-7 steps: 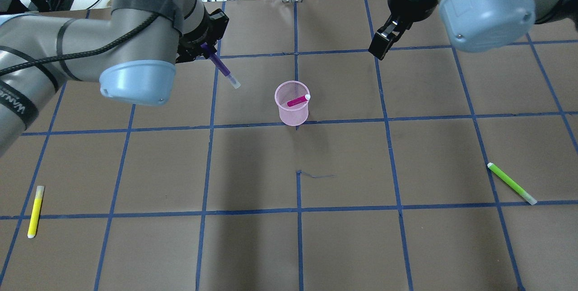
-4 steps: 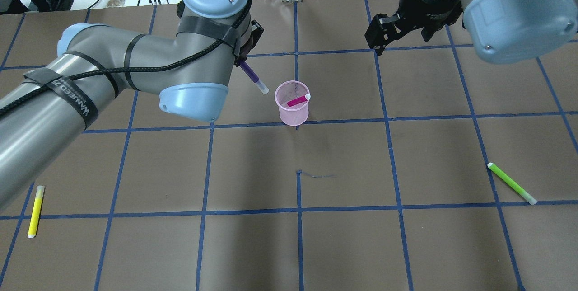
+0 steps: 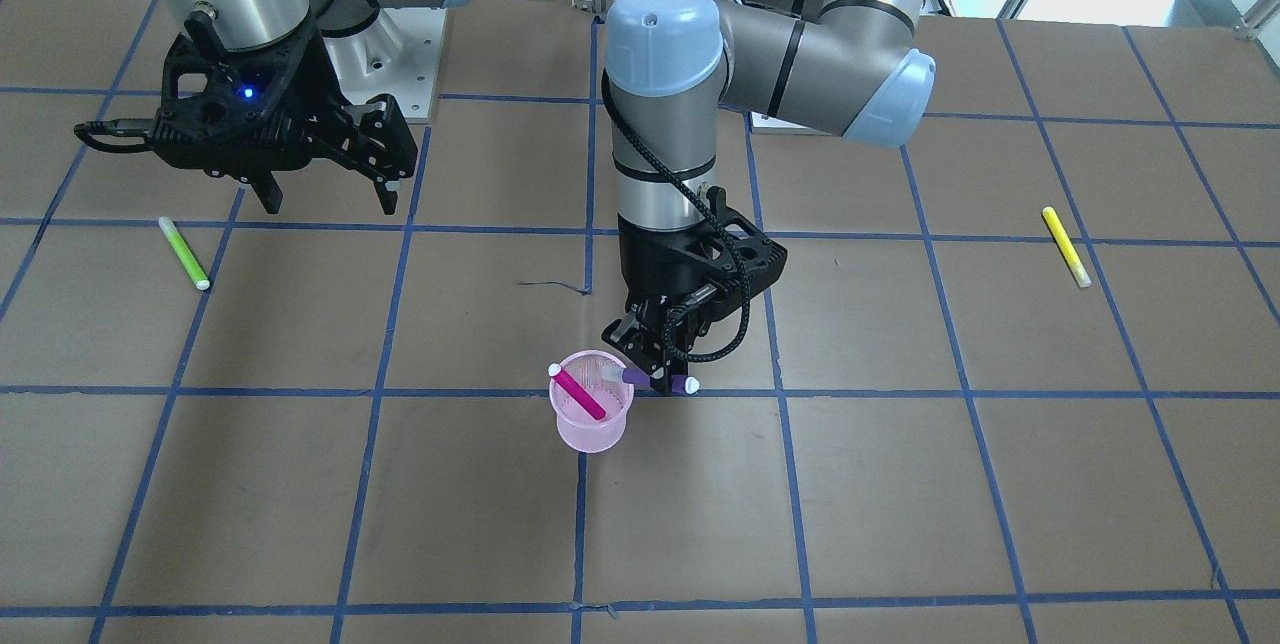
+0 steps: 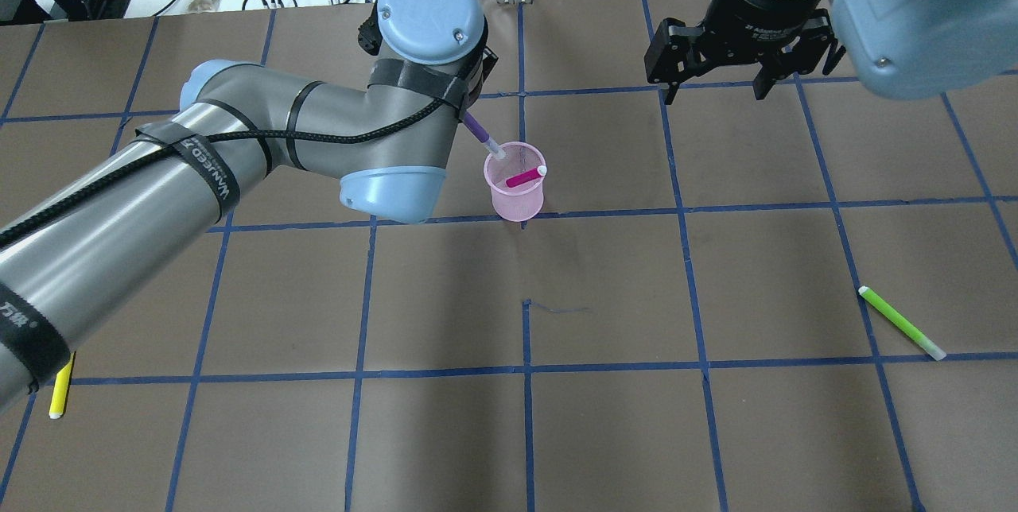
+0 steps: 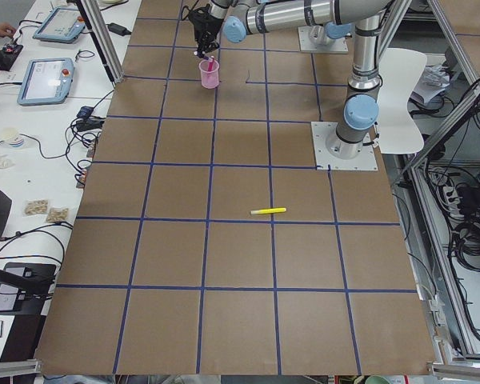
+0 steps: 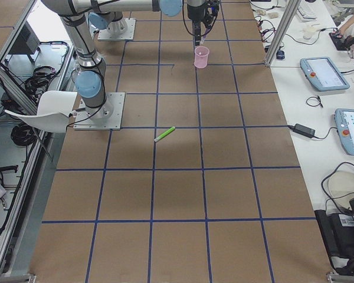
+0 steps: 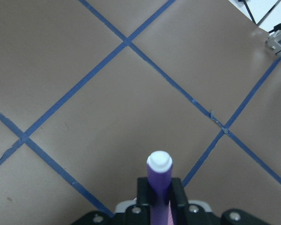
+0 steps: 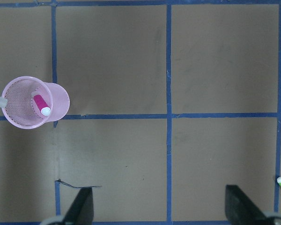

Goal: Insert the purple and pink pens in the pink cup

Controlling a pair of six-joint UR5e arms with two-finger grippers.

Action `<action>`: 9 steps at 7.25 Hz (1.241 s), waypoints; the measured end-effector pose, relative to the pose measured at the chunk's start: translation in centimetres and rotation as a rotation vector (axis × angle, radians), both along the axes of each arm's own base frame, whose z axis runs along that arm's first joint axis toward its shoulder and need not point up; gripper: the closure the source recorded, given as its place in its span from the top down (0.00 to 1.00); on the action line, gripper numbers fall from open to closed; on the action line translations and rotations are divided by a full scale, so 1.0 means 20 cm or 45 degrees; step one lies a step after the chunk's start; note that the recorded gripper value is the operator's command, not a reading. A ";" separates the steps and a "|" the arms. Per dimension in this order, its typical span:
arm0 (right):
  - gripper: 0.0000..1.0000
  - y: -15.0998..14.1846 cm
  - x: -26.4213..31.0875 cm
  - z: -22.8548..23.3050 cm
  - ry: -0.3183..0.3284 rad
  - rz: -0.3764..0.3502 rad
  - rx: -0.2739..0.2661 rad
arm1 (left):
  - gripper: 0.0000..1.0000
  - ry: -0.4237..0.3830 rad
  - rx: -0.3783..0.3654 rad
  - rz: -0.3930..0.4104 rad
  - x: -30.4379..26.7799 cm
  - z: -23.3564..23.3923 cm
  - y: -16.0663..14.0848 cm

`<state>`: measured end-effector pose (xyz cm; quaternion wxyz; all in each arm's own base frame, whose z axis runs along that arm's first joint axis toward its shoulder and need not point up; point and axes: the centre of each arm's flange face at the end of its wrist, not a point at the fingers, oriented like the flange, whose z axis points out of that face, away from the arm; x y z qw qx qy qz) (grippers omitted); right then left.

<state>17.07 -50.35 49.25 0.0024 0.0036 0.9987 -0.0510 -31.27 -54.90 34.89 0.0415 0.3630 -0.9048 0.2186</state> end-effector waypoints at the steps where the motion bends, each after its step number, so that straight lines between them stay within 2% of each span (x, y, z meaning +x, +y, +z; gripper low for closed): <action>1: 1.00 0.00 0.00 0.00 -0.003 -0.024 0.003 | 0.00 -0.004 -0.002 -0.002 -0.02 -0.04 -0.01; 3: 1.00 0.01 0.01 0.00 -0.008 -0.045 0.002 | 0.00 -0.034 -0.007 -0.004 -0.09 -0.10 0.01; 9: 1.00 -0.01 0.02 -0.02 -0.012 -0.028 0.003 | 0.00 -0.087 0.005 -0.022 -0.18 -0.18 0.07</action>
